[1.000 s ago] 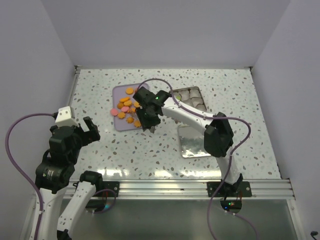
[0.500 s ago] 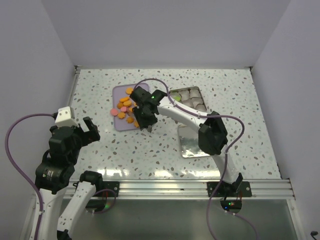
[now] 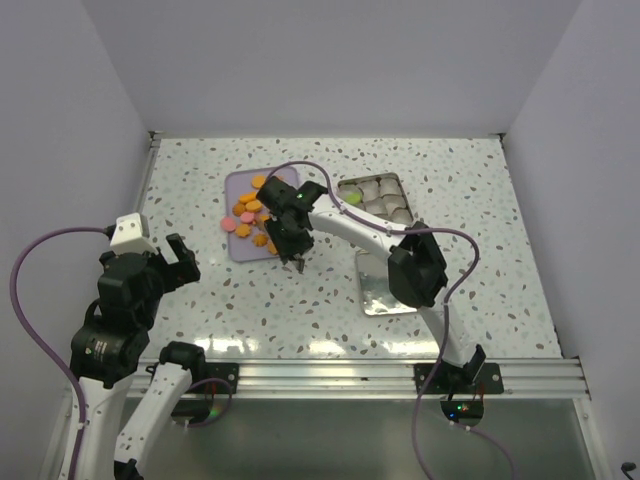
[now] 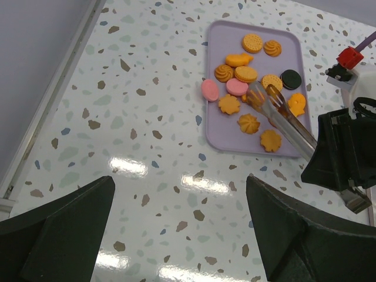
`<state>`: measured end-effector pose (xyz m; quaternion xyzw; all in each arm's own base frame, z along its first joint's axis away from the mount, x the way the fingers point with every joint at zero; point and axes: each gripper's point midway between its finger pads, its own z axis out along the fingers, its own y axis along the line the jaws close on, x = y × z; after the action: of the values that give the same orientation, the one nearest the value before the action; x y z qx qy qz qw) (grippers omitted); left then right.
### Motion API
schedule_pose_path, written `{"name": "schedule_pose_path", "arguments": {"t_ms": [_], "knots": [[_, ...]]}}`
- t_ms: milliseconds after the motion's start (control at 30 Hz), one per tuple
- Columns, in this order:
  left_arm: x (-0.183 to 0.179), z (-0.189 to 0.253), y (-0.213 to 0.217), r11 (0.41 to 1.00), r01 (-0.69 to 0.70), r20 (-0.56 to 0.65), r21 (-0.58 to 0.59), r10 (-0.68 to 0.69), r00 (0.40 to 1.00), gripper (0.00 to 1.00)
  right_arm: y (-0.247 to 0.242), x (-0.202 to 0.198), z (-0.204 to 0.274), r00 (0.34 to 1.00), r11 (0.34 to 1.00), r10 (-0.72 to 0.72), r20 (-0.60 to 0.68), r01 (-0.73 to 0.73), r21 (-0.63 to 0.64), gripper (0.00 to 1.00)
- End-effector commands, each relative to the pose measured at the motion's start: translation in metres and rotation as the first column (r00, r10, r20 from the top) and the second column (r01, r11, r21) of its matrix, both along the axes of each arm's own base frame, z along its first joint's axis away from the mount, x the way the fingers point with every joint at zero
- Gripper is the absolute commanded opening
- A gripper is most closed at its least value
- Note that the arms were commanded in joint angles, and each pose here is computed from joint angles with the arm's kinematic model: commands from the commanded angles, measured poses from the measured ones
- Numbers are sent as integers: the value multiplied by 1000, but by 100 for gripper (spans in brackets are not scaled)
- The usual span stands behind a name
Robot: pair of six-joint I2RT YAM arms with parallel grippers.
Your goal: Pack the cookies
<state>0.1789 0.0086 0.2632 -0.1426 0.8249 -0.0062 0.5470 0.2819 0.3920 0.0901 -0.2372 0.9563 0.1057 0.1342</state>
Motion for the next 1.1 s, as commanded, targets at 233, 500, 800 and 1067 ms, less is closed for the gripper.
{"name": "schedule_pose_path", "arguments": {"t_ms": [233, 500, 800, 1067], "knots": [[5, 10, 0, 1000, -2, 49, 3, 1, 999, 100, -2, -14, 9, 1000, 999, 26, -13, -25, 28, 31], [4, 10, 1, 1000, -4, 51, 6, 4, 999, 100, -6, -29, 30, 1000, 997, 1, -16, 1, 82, 22], [4, 10, 0, 1000, 2, 54, 4, -3, 999, 100, -9, -25, 81, 998, 989, -29, 59, 20, 148, 18], [3, 10, 0, 1000, 8, 57, 5, -8, 998, 100, -19, -14, 117, 990, 983, -75, 119, 53, 178, 17]]}}
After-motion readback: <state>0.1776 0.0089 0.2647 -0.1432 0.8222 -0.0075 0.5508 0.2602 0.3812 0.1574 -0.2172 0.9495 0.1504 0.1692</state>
